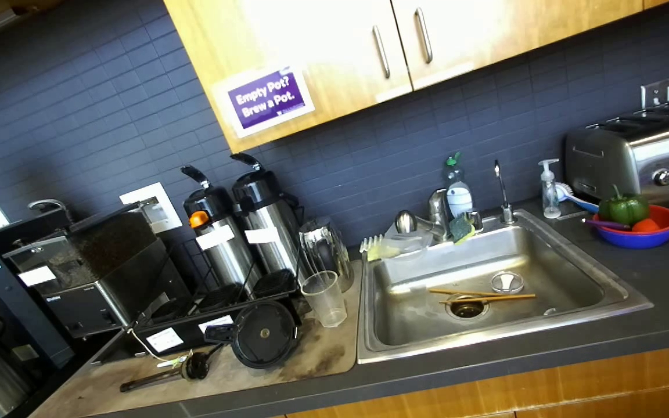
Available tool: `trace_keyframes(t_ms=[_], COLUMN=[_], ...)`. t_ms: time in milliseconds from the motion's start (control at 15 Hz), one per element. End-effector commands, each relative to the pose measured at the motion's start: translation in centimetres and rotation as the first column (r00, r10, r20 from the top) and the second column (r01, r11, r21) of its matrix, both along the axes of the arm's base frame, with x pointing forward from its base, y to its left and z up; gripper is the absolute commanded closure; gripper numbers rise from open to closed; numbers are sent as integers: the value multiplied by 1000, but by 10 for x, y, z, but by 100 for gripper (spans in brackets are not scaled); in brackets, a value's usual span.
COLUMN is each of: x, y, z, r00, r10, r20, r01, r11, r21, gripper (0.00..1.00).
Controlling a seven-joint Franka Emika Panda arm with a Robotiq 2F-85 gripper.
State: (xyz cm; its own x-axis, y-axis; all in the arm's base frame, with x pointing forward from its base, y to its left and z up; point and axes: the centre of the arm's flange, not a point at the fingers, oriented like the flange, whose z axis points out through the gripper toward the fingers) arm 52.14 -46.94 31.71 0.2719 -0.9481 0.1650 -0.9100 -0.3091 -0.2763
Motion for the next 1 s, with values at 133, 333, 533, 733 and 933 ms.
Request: trace_keyframes(t_ms=[133, 333, 533, 733, 933], x=[-14, -16, -19, -21, -22], y=[16, 24, 34, 45, 54], z=[11, 13, 18, 22, 23], r00=[1000, 999, 999, 998, 997], r10=[-5, -9, -12, -14, -12], r20=[29, 33, 45, 60, 70], r01=[6, 10, 15, 19, 17], r11=[1000, 999, 999, 997, 997], r21=[-18, -31, -49, -68, -76], gripper=[86, 86, 86, 86, 86])
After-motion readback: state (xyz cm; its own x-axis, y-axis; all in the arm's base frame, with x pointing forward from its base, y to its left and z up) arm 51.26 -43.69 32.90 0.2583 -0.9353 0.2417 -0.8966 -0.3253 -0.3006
